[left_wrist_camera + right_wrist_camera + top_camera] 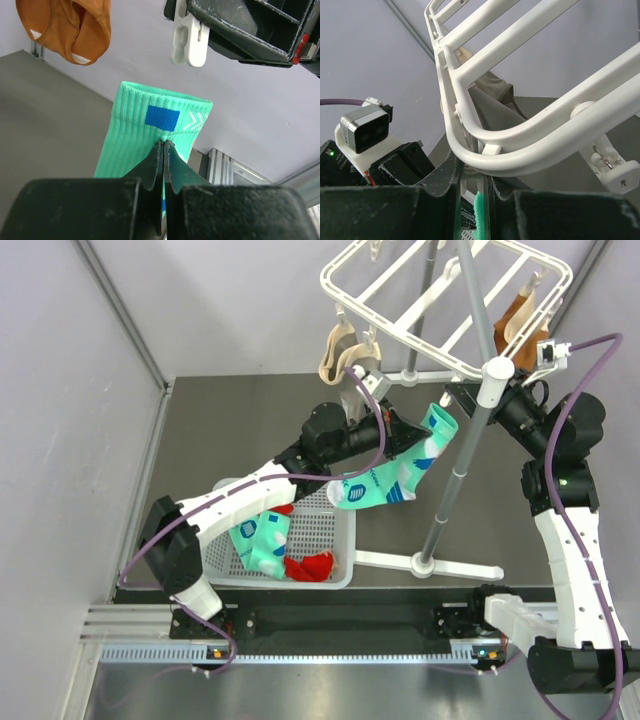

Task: Clip the socks to the hanger
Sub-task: Clamp the sock onto the hanger.

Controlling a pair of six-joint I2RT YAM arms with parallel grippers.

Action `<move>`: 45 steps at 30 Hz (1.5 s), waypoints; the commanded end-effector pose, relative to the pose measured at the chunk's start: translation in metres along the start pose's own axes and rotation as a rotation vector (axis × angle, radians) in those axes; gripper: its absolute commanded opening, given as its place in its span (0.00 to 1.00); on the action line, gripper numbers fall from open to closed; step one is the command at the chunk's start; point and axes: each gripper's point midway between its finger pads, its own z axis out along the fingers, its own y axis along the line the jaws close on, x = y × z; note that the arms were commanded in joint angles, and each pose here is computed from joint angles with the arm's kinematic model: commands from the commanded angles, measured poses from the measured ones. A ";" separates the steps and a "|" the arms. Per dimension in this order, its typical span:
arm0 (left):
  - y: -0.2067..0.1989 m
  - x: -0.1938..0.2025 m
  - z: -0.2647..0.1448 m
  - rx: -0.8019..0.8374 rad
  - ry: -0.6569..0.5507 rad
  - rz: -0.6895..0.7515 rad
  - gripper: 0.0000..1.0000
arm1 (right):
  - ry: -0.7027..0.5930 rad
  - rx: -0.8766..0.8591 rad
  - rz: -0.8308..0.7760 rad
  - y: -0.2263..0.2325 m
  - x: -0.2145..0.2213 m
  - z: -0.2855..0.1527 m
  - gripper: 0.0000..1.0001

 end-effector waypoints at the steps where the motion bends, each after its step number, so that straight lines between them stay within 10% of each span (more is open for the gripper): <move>1: -0.026 -0.038 -0.003 0.063 -0.096 0.042 0.00 | 0.009 -0.060 -0.025 0.022 -0.004 -0.005 0.00; 45: -0.029 -0.038 0.005 0.020 -0.066 0.085 0.00 | 0.000 0.009 -0.037 0.018 -0.016 -0.003 0.00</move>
